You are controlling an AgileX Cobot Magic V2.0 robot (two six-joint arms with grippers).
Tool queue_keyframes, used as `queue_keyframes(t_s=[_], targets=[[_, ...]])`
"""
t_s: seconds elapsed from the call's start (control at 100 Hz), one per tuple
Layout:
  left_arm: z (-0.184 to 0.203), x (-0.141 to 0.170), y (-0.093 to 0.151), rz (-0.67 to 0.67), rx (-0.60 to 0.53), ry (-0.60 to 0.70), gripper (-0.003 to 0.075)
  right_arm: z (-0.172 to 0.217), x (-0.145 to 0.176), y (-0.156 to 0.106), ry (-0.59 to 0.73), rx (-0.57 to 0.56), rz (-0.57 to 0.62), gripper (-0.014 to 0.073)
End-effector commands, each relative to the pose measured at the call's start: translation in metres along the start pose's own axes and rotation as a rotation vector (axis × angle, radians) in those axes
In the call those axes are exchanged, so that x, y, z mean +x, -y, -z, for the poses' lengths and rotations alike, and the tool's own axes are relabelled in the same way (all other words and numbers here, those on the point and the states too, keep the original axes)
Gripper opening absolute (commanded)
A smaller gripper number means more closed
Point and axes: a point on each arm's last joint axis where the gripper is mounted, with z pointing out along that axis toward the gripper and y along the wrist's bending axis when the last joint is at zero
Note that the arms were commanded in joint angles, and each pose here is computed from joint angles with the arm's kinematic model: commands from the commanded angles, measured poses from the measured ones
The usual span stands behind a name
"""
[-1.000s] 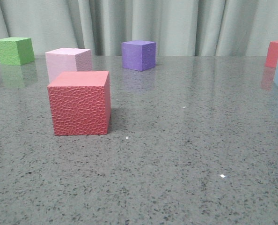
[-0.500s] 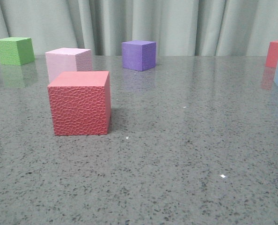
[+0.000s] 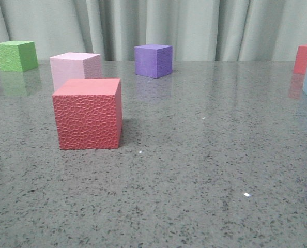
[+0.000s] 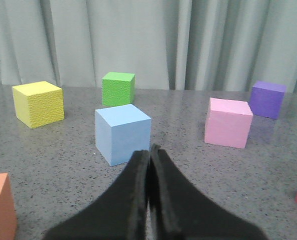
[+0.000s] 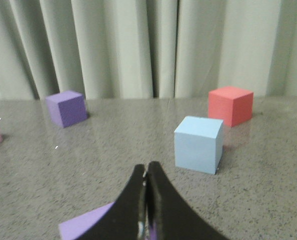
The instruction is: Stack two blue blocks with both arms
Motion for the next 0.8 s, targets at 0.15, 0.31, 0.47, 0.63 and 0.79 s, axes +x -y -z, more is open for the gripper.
queue_keyframes(t_s=[0.15, 0.31, 0.47, 0.63, 0.79], targets=[[-0.023, -0.071, 0.009, 0.027, 0.069, -0.225, -0.0019, -0.009, -0.063, -0.011, -0.134, -0.019, 0.001, -0.0122], [-0.042, -0.109, 0.013, 0.021, 0.102, -0.353, -0.0019, -0.017, -0.096, -0.017, -0.239, -0.030, 0.006, -0.0122], [-0.055, -0.137, 0.015, 0.021, 0.121, -0.384, -0.0019, -0.028, -0.116, -0.022, -0.404, -0.039, 0.003, -0.0122], [-0.061, -0.147, 0.018, 0.047, 0.149, -0.409, -0.0019, -0.039, -0.123, -0.023, -0.533, -0.040, -0.003, -0.0122], [-0.064, -0.146, 0.019, 0.066, 0.160, -0.418, -0.0019, -0.044, -0.122, -0.023, -0.535, -0.038, -0.006, -0.0122]])
